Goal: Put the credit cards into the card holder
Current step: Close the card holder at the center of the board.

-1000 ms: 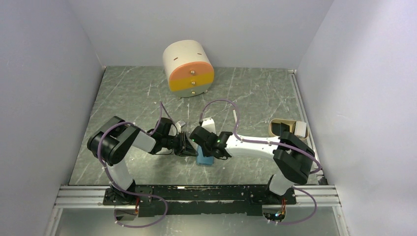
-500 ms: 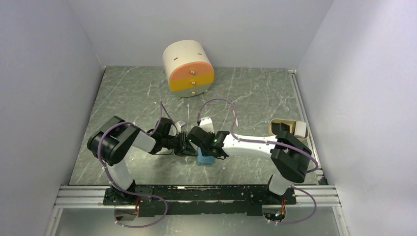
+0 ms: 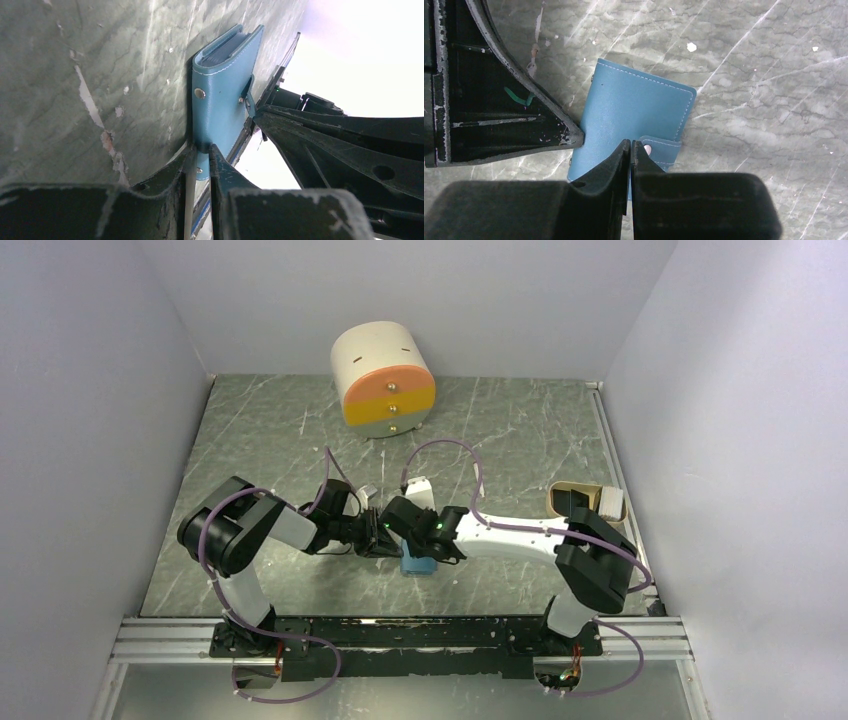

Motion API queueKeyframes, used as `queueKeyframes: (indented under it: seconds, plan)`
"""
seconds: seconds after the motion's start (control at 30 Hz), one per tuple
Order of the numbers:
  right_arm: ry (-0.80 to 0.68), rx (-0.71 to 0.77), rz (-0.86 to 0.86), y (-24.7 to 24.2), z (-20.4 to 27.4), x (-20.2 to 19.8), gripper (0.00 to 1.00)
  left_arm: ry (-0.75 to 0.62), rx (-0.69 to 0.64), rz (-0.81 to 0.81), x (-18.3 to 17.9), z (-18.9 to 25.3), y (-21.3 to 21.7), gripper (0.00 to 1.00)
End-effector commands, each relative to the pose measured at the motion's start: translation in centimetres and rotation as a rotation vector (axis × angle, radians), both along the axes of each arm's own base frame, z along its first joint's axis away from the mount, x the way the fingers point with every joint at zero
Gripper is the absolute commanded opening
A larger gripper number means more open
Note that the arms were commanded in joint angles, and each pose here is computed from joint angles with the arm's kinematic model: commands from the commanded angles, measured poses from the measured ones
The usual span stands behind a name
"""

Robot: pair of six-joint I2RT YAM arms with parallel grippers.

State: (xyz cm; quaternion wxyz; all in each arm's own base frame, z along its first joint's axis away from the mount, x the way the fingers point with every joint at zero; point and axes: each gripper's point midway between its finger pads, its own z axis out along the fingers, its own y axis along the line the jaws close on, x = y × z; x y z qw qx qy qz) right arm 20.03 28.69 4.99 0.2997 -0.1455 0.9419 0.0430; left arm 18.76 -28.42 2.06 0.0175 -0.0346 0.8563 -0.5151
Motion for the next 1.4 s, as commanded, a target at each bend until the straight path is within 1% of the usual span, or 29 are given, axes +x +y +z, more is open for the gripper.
queueKeyframes:
  seconds: [0.0, 0.07, 0.2, 0.27, 0.67, 0.9, 1.07, 1.2, 1.37]
  plan:
    - [-0.015, 0.013, -0.012, 0.0, 1.1, -0.1, 0.07, -0.037, -0.044, -0.021, 0.1, 1.0, -0.4, 0.20]
    - [-0.012, 0.004, -0.010, -0.1, 1.0, -0.1, 0.07, -0.037, -0.043, -0.020, 0.1, 1.0, -0.4, 0.20]
    - [-0.006, -0.016, -0.007, -0.1, 0.8, -0.3, 0.16, -0.036, -0.043, -0.019, 0.0, 1.0, -0.3, 0.20]
    - [-0.013, -0.038, -0.009, -0.1, 0.8, -0.4, 0.18, -0.036, -0.043, -0.019, 0.0, 0.9, -0.3, 0.20]
    - [-0.052, -0.179, -0.038, -1.4, 0.4, 0.1, 0.17, -0.035, -0.044, -0.022, 0.0, 0.9, -0.3, 0.19]
    - [-0.058, -0.193, -0.039, -1.6, 0.3, 0.1, 0.17, -0.033, -0.044, -0.024, -0.1, 0.8, -0.3, 0.19]
    - [-0.057, -0.197, -0.036, -1.5, 0.1, 0.0, 0.12, -0.034, -0.043, -0.021, 0.0, 0.8, -0.3, 0.19]
    - [-0.057, -0.185, -0.030, -1.3, 0.2, 0.0, 0.01, -0.032, -0.046, -0.023, 0.0, 0.8, -0.4, 0.19]
    - [-0.057, -0.166, -0.010, -0.7, 0.0, 0.0, 0.00, -0.032, -0.046, -0.023, 0.0, 0.8, -0.4, 0.18]
